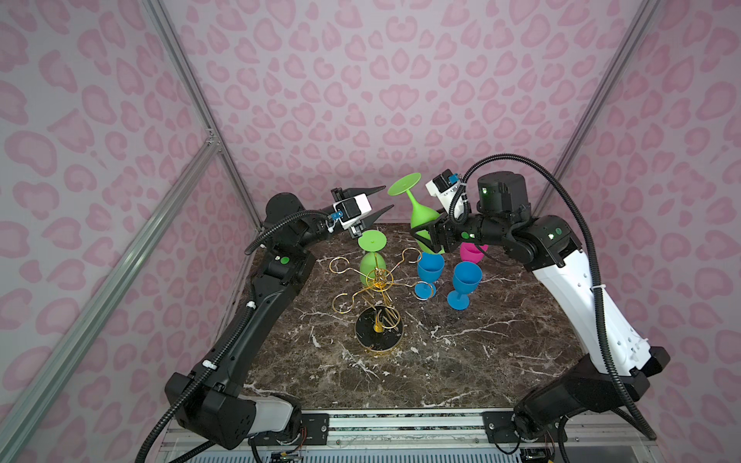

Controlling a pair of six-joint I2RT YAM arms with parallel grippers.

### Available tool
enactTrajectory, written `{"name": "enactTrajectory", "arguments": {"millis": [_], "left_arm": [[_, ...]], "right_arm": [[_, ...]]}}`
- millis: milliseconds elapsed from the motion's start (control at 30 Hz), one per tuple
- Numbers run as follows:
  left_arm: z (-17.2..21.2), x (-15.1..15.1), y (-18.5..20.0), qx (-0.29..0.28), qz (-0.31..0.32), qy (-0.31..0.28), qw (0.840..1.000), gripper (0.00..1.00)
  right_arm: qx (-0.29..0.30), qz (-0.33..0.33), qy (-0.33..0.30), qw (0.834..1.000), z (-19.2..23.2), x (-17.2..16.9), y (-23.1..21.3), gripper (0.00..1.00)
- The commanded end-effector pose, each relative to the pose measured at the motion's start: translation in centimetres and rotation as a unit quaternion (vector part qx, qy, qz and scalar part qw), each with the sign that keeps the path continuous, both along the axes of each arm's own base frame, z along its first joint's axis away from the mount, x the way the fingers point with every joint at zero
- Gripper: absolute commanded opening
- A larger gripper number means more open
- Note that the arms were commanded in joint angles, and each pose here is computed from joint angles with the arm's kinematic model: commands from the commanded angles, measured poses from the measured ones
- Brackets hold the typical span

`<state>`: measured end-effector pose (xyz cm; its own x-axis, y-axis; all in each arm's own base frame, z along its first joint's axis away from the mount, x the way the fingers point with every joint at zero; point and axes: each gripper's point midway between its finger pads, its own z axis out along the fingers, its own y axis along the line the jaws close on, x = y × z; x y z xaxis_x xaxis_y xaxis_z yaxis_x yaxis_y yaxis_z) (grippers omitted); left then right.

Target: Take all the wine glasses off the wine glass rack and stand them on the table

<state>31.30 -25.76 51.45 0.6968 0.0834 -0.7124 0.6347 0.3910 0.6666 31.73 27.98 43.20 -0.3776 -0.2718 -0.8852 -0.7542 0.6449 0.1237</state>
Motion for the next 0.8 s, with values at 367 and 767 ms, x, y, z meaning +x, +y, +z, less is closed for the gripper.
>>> {"name": "enactTrajectory", "arguments": {"millis": [367, 767], "left_arm": [[0.9, 0.6, 0.4, -0.012, 0.028, -0.035, 0.999, 0.21], [1.5, 0.4, 0.5, -0.025, 0.029, -0.027, 0.999, 0.03]], "right_arm": [[0.016, 0.032, 0.011, 0.999, -0.6, -0.2, 2.9, 0.48], [0.035, 0.046, 0.014, 0.998, 0.1, -1.2, 3.8, 0.63]]}}
